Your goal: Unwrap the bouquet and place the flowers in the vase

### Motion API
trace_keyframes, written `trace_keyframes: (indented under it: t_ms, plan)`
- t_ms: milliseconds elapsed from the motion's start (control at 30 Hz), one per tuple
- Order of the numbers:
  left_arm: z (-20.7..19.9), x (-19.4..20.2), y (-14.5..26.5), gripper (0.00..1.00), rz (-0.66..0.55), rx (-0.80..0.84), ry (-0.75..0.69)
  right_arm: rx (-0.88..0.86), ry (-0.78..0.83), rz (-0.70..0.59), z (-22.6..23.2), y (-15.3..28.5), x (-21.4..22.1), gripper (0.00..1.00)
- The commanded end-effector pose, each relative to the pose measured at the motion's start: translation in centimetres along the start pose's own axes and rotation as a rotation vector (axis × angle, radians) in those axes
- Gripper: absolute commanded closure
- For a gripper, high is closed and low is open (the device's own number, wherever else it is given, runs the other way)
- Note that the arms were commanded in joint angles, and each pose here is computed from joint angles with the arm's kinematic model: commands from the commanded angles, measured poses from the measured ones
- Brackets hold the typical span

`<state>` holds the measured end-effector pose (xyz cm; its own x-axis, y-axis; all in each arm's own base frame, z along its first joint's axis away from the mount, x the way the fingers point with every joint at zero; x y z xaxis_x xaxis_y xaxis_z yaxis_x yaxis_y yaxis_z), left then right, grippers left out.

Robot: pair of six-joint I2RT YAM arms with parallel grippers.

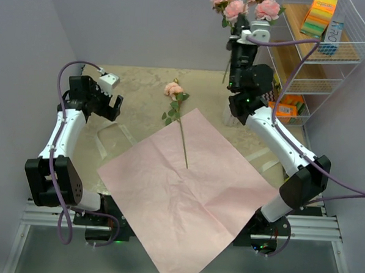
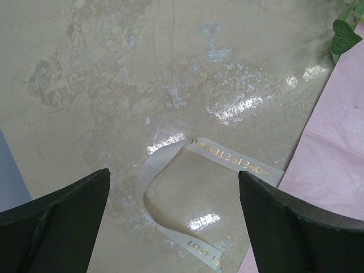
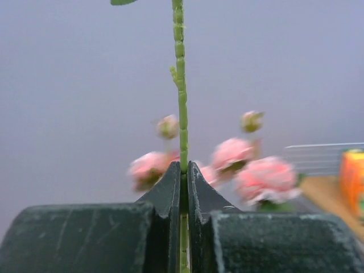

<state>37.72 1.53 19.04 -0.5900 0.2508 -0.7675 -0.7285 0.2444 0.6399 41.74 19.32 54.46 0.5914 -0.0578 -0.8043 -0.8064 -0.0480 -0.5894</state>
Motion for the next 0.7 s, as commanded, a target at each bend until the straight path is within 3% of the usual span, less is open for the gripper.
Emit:
trace_keyframes:
  t_ms: [0, 167, 667]
  plan:
    - [0.7, -1.0, 0.4, 0.01, -0.041, -0.001, -0.024, 0.318, 0.132, -0.192, -7.4, -0.8, -4.1, 1.00]
    - [0.9, -0.7, 0.0, 0.01, -0.038, 0.014, -0.024, 0.463, 0.227, -0.248, -10.0, -0.4, -4.4, 1.00]
    - [1.2, -0.4, -0.9, 0.01, -0.034, 0.036, -0.013, 0.508, 0.309, -0.158, -11.8, 1.4, 0.3, 1.00]
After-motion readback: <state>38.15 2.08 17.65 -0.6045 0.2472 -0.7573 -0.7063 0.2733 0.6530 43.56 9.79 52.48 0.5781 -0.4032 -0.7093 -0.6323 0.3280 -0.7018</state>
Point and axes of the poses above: each gripper's point midway between its finger pads, its own y axis back along the fingers, its own z axis along the line the jaws close on, x = y × z, the point moved 2 cm from there along y, back along the fingers, and after that the axes turned 7 degrees about y, right-handed, at the moved point
